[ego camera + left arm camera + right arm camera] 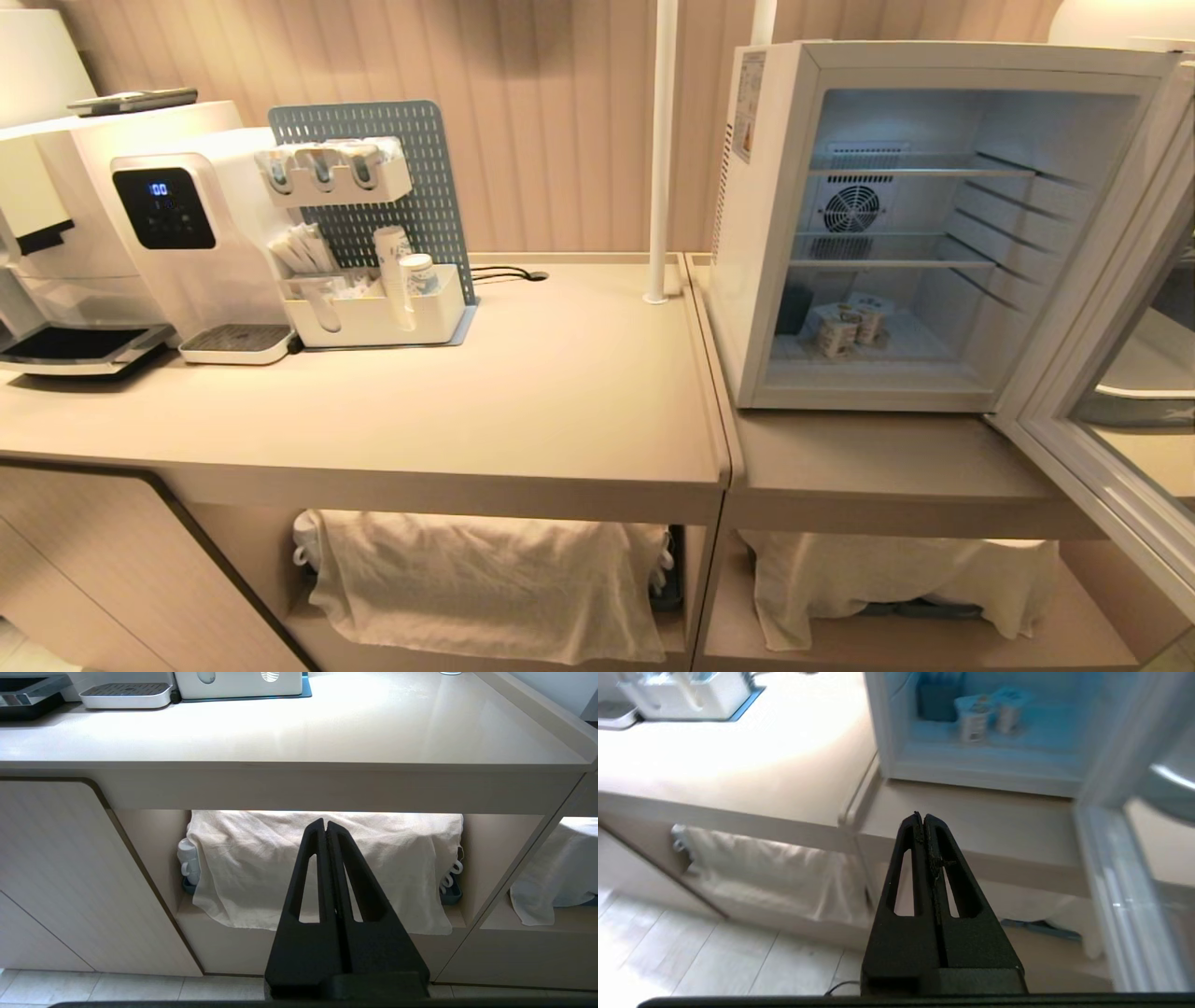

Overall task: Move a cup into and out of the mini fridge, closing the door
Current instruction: Take the yoghurt out of the freezer

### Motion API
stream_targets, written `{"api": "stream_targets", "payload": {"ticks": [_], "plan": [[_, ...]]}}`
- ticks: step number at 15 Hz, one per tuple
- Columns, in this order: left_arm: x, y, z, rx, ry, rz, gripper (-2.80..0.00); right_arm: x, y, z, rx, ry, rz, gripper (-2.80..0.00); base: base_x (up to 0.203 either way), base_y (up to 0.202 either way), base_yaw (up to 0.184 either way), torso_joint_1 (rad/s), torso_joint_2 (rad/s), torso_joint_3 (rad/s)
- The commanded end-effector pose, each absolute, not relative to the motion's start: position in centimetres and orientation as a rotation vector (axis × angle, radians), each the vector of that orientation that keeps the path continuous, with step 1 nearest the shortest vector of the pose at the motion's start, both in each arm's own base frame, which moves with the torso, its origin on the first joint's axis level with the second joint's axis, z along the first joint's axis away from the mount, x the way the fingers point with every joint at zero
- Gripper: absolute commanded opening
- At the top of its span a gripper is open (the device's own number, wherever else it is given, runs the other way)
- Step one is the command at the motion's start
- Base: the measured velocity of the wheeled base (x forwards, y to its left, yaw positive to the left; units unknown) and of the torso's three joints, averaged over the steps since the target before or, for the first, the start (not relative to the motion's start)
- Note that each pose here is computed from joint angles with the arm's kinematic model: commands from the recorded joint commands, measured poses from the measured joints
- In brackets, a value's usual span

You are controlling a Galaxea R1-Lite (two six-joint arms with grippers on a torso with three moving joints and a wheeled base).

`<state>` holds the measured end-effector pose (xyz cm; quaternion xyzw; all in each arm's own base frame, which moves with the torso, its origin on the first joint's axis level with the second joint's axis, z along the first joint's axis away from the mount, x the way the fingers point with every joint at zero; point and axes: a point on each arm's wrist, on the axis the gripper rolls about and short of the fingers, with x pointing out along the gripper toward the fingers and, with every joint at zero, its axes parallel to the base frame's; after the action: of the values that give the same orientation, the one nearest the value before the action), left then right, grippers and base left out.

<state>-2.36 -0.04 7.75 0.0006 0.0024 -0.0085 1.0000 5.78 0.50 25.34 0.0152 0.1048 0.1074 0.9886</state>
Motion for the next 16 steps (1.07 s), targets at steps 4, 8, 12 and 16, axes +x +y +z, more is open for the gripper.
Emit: {"api": "stream_targets", "payload": {"ticks": [4,8,12,16], "plan": [[-2.4,0.0,7.8,0.000,0.003,-0.017,-2.80,18.0,1.3,20.3,0.040,0.265,0.321,-2.80,0.000,0.000,0.000,0.000,0.00,0.000],[-2.3,0.0,7.7,-0.002,-0.002,-0.017,-2.80,24.6,1.9,15.0,0.053,0.361,0.339,-2.80,0.000,0.000,0.000,0.000,0.00,0.000],[-2.3,0.0,7.7,-0.008,-0.005,-0.017,-2.80,30.8,2.4,9.7,0.053,0.399,0.342,0.00,0.000,0.000,0.000,0.000,0.00,0.000],[-2.3,0.0,7.8,-0.009,-0.006,-0.017,-2.80,36.2,2.7,8.5,0.041,0.348,0.316,0.00,0.000,0.000,0.000,0.000,0.00,0.000]]}}
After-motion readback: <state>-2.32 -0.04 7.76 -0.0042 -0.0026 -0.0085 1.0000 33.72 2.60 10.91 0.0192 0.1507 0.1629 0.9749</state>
